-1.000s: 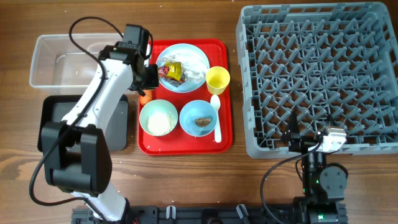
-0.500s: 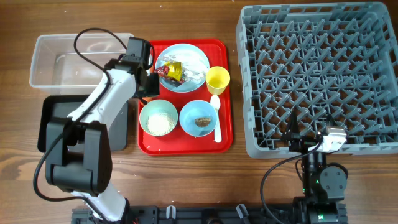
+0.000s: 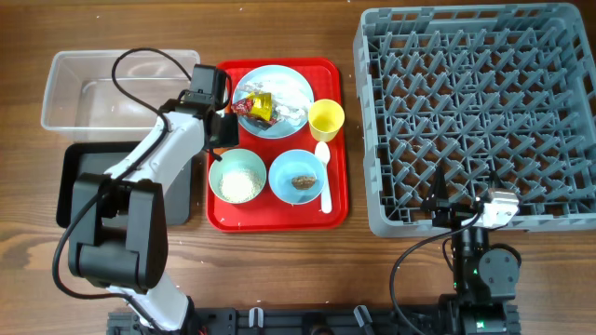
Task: Sort waste into correct bins and load items into the dishwasher rack
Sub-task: 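Lower the left gripper and grasp the orange carrot, then lift the carrot and carry it left over the black tray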
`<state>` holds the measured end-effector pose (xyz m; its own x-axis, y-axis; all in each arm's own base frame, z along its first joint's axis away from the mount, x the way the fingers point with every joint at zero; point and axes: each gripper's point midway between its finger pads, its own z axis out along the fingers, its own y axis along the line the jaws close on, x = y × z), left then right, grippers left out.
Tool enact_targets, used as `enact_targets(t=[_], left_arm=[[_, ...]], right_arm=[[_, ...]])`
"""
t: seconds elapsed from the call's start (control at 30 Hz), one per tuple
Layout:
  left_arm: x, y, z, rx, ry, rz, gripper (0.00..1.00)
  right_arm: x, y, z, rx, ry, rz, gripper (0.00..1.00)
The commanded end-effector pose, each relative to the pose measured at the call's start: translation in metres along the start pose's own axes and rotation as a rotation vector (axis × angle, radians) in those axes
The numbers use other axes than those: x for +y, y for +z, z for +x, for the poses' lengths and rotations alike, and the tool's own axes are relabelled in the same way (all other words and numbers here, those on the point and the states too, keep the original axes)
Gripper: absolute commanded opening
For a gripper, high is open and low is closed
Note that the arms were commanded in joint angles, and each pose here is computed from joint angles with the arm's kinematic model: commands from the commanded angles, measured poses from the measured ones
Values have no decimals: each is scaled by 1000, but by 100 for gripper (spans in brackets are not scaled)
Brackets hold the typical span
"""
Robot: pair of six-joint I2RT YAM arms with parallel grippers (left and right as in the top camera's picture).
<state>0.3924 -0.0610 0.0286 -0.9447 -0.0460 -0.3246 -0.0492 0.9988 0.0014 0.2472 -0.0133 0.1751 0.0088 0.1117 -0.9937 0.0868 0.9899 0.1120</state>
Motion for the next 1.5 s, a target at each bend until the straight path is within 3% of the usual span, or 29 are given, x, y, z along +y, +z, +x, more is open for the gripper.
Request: enact_targets(t=[0.0,0.23,0.4,0.77,1.47], left_arm=[[3,17,20,58,-6,-9,39],[3,20,19,56,-7,-8,38],[1,20,16,41,-8,0,44],[-3,21,-1,-26,-13,14,47],[-3,17,-4,-32,-13,15,33]], right_arm=[[-3,0,-1,-4,8,13,100],[-3,0,-1,-4,8,14,100],[-3,0,-1,-4,7,14,100],[-3,0,-1,-4,8,14,100],[-3,0,-1,-4,8,14,100]])
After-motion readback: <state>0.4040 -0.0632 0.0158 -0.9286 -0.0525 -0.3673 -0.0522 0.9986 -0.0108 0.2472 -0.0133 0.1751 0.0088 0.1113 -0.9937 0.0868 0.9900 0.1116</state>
